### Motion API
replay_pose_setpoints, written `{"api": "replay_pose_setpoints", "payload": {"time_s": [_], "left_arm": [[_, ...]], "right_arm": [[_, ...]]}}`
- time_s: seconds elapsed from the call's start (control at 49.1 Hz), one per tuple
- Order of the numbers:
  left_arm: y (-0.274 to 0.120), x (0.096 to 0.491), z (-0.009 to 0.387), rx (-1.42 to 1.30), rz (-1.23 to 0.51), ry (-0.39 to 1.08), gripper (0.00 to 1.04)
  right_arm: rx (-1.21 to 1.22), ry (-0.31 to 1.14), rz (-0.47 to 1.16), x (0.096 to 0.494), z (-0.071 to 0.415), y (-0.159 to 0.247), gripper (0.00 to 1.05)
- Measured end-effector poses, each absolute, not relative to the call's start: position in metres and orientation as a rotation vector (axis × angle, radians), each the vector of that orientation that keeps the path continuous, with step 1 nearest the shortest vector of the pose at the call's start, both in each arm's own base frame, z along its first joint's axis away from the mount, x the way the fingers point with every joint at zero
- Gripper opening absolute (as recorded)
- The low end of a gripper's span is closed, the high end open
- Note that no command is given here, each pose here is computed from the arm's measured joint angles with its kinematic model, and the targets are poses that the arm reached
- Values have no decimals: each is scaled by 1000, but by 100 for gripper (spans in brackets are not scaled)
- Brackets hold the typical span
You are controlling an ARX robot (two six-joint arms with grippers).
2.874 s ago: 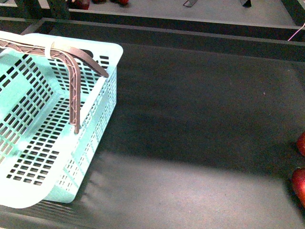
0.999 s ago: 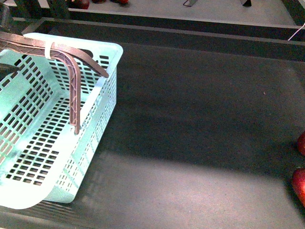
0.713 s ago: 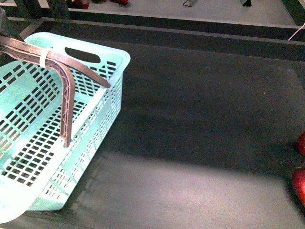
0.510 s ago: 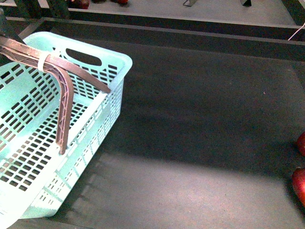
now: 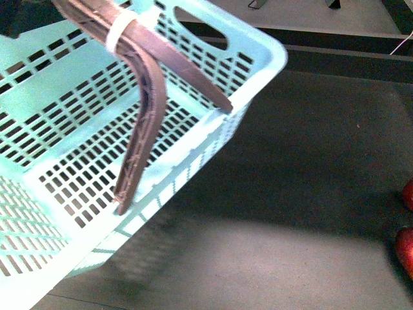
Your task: Pick apple with right arm and hold basket with left
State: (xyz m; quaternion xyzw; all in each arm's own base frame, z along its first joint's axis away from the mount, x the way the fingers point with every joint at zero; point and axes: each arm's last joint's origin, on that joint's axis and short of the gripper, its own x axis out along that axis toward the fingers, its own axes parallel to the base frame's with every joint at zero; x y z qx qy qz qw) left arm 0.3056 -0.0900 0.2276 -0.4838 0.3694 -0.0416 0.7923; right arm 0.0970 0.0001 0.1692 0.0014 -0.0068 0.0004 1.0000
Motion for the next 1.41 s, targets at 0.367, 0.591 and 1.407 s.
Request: {"api": "replay_pose_setpoints", "payload": {"time_s": [0.367, 0.591, 1.407], "left_arm": [[-175, 284, 270, -912, -359, 837, 18], [-214, 265, 279, -811, -466, 883, 18], [-231, 252, 274, -733, -508, 910, 17]], "right_arm": [[3, -13, 1, 97, 169, 0, 96], [3, -14, 1, 97, 169, 0, 96], [3, -14, 1, 97, 169, 0, 96]]}}
